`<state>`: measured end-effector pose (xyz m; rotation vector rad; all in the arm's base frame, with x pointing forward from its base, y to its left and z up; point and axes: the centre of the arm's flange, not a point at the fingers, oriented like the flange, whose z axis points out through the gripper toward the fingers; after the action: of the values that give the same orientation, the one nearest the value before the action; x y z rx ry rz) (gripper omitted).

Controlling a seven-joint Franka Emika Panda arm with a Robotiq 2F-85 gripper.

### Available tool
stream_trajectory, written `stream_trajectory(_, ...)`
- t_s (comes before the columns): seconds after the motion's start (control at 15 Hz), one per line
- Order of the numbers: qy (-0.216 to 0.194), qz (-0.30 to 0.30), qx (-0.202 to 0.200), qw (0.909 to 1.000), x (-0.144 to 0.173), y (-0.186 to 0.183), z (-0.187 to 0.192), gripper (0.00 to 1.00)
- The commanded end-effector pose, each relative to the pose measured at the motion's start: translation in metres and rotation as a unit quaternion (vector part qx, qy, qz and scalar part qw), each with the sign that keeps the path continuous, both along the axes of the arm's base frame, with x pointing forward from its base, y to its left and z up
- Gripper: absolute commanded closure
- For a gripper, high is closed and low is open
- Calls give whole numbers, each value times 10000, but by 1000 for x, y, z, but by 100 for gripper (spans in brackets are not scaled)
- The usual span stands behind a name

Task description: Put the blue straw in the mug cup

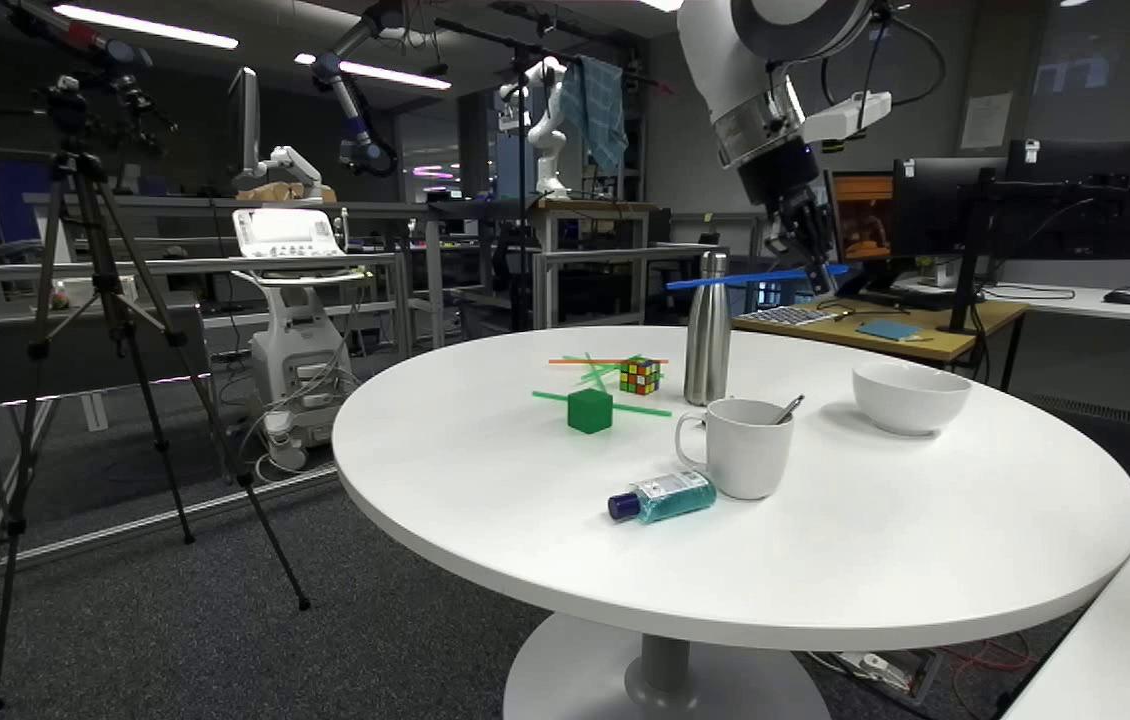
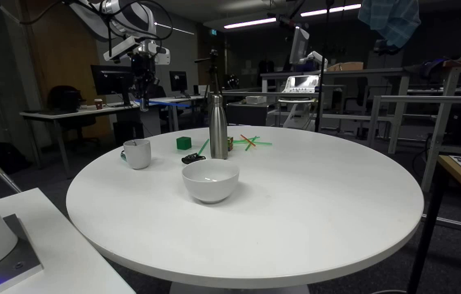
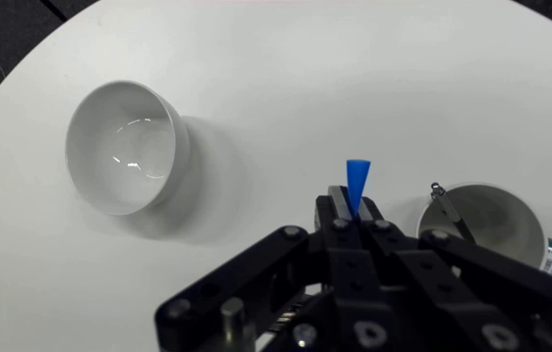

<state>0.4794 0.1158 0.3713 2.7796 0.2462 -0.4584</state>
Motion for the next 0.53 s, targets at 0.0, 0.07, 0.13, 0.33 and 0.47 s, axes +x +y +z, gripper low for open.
stream_trajectory(0.0,332,146,98,9993,-23,1,17,100)
stream_trajectory(0.07,455,220,158,9986,-26,5,19,100)
stream_trajectory(0.13,545,261,191,9980,-28,8,20,100)
stream_trajectory(0.33,892,339,218,9952,-37,15,23,100)
stream_trajectory(0.47,1088,355,168,9933,-43,16,24,100)
